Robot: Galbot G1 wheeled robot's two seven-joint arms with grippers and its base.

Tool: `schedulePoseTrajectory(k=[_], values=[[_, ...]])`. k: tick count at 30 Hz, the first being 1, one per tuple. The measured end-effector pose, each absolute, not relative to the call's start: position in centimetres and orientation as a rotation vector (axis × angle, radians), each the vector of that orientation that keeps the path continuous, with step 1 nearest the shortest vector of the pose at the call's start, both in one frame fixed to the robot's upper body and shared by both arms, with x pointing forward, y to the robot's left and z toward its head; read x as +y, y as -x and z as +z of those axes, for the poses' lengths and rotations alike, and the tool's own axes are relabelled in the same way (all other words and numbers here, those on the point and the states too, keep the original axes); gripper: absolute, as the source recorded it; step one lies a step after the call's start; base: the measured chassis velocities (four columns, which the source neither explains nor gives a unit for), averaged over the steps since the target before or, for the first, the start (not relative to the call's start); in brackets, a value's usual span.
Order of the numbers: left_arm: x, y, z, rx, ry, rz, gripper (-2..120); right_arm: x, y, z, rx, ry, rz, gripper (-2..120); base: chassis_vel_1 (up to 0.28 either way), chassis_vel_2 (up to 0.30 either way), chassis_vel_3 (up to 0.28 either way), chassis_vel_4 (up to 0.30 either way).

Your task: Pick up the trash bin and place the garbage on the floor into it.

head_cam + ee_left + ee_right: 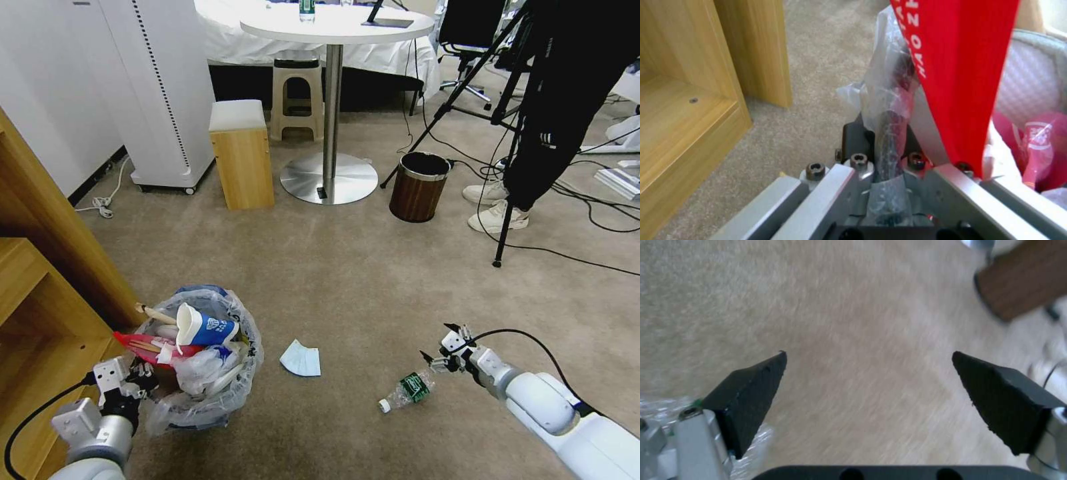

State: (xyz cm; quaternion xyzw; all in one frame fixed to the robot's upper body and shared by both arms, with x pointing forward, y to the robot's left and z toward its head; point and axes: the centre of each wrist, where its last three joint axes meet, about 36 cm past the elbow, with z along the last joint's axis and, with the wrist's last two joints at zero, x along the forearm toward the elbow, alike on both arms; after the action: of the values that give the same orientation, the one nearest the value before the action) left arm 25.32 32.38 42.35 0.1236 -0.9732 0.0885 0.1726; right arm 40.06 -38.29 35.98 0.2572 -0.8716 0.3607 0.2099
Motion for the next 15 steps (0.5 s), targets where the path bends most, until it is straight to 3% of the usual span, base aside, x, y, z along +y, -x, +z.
schedulePoseTrajectory(k=[15], values=[[31.9,-24.6,42.2,-2.751,-0.383,0.265,0,-40.6,-42.8,36.7,-2.366,-0.987,1.237,83,0.0,0.0,0.0,0.0]])
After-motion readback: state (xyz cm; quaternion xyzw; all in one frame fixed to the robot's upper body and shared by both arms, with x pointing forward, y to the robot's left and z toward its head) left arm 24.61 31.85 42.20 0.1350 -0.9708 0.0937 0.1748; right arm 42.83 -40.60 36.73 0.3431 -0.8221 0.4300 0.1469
